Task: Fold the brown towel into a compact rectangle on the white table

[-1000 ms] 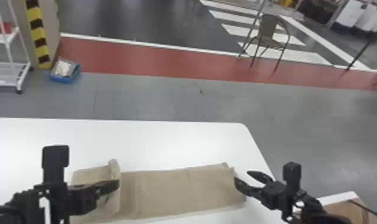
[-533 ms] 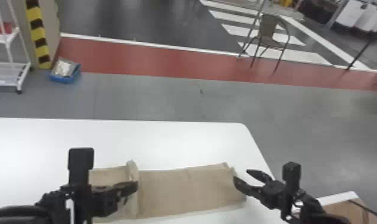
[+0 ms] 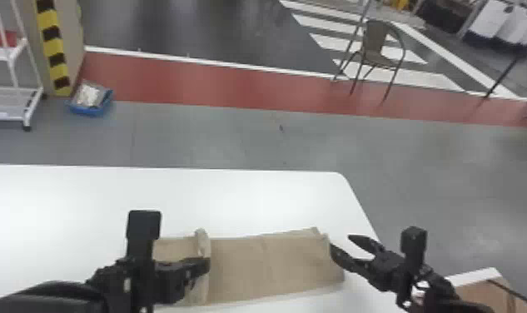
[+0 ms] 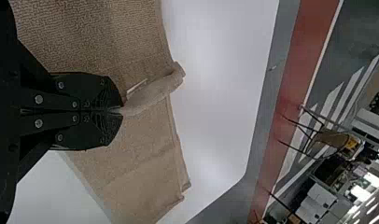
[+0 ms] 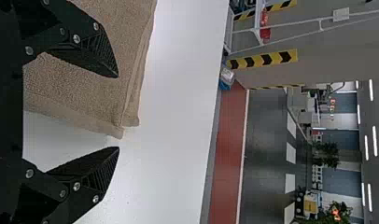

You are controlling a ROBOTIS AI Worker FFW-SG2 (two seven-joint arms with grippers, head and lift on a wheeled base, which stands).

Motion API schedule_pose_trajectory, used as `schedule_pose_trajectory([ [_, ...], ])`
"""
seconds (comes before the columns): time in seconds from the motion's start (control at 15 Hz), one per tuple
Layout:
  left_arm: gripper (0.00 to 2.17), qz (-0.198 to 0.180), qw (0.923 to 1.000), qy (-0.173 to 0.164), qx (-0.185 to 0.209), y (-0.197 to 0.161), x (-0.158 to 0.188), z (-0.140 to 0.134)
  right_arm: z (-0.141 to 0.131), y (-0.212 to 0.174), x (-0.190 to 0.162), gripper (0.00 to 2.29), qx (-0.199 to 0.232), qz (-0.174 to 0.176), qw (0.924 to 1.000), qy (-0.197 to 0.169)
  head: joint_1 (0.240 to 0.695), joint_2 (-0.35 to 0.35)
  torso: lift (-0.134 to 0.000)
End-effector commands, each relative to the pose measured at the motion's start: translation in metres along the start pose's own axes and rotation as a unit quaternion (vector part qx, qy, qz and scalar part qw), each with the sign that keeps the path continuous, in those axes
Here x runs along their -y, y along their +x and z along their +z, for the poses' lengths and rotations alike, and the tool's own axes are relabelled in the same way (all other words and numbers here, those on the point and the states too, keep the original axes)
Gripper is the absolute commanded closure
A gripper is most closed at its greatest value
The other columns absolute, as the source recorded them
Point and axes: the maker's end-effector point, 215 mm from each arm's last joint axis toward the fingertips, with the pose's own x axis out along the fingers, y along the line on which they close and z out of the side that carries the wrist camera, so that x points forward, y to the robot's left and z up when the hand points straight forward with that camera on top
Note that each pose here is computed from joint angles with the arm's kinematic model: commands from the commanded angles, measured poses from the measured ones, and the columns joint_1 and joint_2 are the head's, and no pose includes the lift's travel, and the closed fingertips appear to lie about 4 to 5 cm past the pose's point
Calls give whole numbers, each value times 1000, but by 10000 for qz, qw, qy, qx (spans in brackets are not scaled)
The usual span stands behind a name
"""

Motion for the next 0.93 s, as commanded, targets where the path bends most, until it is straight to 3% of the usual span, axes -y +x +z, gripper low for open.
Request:
schedule_pose_trajectory([
  [0.0,1663,-59,9999,78,21,8,10,0,-1,-2,0,390,24,3,10000,-1,695,-350,0],
  [0.13,1656,6,9998,207,56,15,14,-1,0,-3,0,390,45,18,10000,33,695,-350,0],
  [0.2,1477,5,9998,198,73,18,11,-1,0,-3,0,390,46,25,10000,33,695,-350,0],
  [0.27,971,-37,9997,209,131,19,11,4,-1,-3,-1,390,37,28,10000,51,695,-350,0],
  [0.33,137,-43,9997,197,141,18,10,5,-2,-1,-3,390,23,52,10000,63,695,-350,0],
  [0.4,-1,-63,9997,165,169,17,9,8,-4,-1,-6,394,-6,70,9999,90,695,-350,0],
  [0.53,-1,-117,9997,81,215,13,6,10,-4,2,-11,390,-54,120,9997,201,695,-350,0],
  [0.73,29,-224,9986,112,463,2,14,33,-1,5,-26,46,-104,201,9990,375,695,-350,0],
  [0.87,29,-200,9977,65,648,-10,1,49,3,6,-38,39,-142,267,9979,573,695,-350,0],
])
